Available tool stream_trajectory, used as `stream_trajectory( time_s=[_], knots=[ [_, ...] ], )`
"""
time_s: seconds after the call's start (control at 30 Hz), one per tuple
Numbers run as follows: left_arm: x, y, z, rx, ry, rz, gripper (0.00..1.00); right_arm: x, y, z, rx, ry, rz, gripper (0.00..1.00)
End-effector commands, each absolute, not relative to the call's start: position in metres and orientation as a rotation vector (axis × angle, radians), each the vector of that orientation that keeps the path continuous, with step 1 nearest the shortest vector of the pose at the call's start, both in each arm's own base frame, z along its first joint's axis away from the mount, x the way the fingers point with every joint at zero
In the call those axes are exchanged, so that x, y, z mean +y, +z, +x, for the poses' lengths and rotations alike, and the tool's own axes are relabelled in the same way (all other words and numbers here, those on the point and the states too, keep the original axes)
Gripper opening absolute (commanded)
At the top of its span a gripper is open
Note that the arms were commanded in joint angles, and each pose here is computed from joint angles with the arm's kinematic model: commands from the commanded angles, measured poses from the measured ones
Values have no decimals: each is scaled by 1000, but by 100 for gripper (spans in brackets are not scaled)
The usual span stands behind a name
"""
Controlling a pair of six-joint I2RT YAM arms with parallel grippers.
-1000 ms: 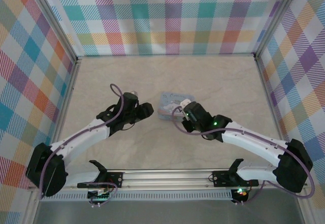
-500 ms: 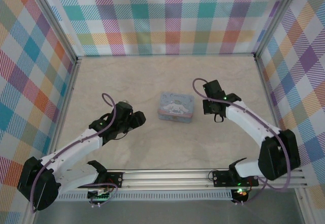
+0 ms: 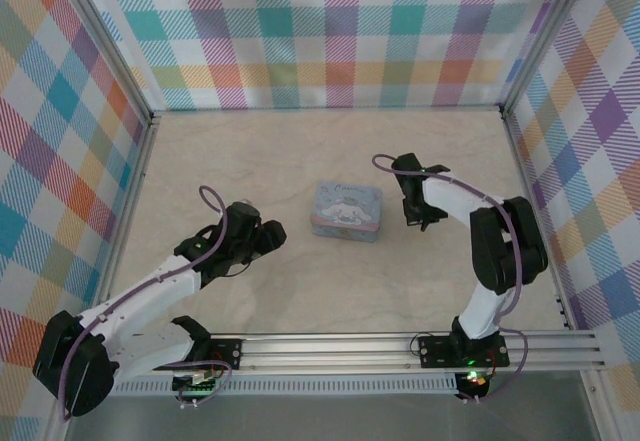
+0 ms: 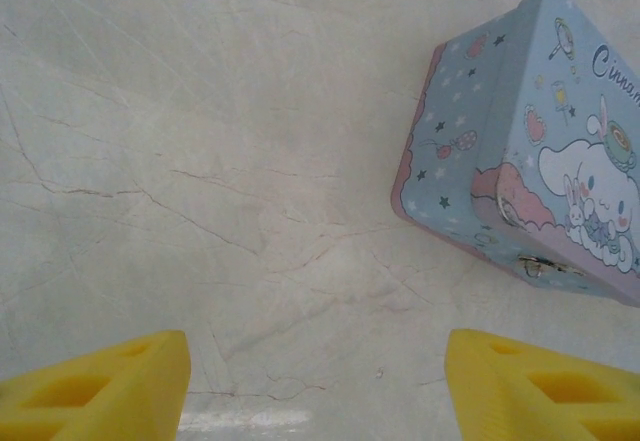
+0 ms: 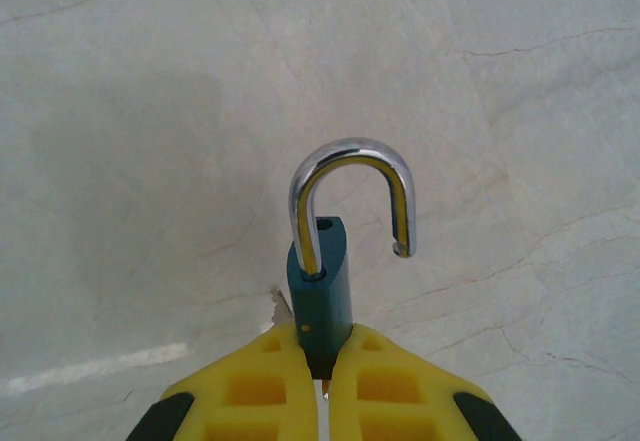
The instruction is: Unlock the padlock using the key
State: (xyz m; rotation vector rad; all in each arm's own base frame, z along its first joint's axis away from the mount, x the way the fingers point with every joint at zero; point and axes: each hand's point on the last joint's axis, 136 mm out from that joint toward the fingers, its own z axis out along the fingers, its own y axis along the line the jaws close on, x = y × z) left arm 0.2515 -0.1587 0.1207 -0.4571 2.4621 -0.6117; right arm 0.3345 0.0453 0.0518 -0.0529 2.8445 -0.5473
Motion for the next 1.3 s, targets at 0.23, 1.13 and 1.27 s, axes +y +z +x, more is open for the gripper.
stream_trajectory(
  time_s=[0.23,1.13,1.27],
  knots=[
    [-149,118,247,2462,-582,-477,68,48,33,341,2908,-588,-76,0],
    [-127,177,278,2414,-321,-376,100,67,161,332,2569,-120,94,100],
    [-108,187,291,2386,-200,-352,100,48,176,328,2444,-84,205,100]
  ],
)
